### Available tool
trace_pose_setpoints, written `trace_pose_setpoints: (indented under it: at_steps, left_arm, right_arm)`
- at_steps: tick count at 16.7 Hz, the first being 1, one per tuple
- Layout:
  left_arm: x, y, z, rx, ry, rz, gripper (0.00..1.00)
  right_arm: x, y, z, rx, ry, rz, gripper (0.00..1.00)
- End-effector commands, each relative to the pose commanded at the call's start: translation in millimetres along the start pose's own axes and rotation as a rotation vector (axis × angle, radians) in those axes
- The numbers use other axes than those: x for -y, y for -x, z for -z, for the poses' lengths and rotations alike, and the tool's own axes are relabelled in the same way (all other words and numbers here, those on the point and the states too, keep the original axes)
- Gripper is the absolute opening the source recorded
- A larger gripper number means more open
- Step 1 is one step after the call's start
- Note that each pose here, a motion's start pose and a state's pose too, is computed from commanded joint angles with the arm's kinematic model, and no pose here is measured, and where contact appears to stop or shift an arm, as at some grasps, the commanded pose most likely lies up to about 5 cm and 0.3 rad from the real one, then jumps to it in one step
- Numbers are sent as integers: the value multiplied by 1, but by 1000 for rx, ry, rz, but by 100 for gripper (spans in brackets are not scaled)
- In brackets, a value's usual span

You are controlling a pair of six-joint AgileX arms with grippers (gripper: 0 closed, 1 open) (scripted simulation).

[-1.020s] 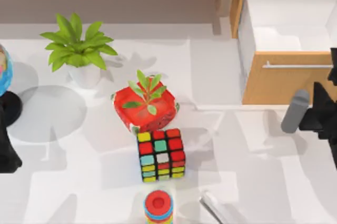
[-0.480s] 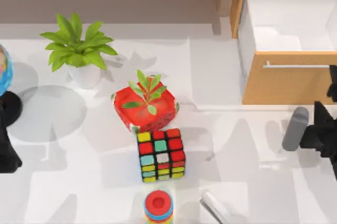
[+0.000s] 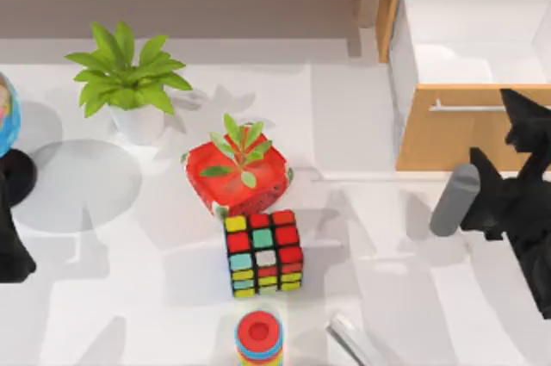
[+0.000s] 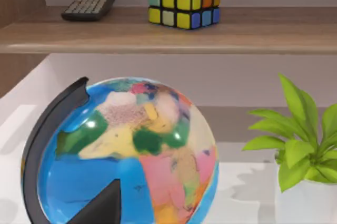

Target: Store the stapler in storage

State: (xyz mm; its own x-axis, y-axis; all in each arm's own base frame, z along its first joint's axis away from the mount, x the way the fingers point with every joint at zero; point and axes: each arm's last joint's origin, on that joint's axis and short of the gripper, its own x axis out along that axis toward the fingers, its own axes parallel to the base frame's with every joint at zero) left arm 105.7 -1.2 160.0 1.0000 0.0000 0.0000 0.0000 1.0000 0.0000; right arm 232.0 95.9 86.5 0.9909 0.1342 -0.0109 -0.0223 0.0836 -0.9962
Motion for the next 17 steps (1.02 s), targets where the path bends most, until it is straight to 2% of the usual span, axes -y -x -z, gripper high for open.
trace_pose_setpoints:
  at_steps: [5,11,14,17]
  left_arm:
    - [0,0,0,0,0,0,100]
    - [0,0,0,0,0,0,100]
    - [0,0,0,0,0,0,100]
    - [0,0,0,0,0,0,100]
  right_arm:
    - [22,-34,-52,253,-220,53,100]
    - [69,-89,-85,374,-443,57,100]
    - [84,-103,-96,396,-536,-19,100]
    - [85,-107,-112,409,-590,-177,100]
